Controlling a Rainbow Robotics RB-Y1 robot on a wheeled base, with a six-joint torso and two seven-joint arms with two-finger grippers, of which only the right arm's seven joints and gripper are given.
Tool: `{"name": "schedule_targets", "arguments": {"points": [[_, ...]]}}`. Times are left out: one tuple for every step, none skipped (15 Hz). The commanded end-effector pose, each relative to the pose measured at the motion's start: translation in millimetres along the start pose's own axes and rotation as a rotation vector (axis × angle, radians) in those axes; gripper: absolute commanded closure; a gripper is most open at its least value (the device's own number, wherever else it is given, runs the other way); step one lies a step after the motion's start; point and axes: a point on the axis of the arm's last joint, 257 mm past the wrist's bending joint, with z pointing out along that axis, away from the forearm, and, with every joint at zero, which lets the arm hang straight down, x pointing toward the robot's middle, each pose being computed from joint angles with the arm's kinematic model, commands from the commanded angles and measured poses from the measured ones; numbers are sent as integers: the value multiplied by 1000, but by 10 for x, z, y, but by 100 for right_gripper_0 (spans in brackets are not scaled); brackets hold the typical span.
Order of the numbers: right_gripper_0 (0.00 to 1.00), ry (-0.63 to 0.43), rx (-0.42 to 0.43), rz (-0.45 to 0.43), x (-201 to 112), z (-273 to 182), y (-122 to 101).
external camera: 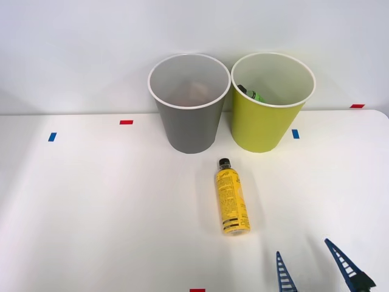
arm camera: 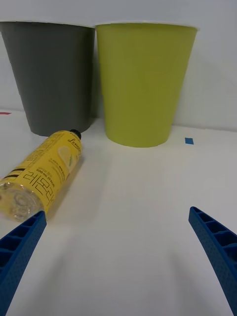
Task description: Put cans in the gray bin, plastic bottles in the light green bin
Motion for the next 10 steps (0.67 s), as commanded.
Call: {"name": "schedule_targets", "arguments": {"points": [[0, 75, -57, 39, -241, 262, 127], [0, 114, -65, 66, -310, 314, 152], [0, 129, -74, 87, -375, 368, 176], [0, 139, -83, 102, -414, 413, 201], [0, 145, -95, 120, -430, 482, 222], [0, 161, -107, 142, -407, 541, 257], [0, 177, -117, 151, -385, 594, 277], [0, 189, -130, 152, -372, 654, 316], [0, 212, -141, 155, -344, 738, 348], [0, 227, -149, 159, -336, 811, 378]]}}
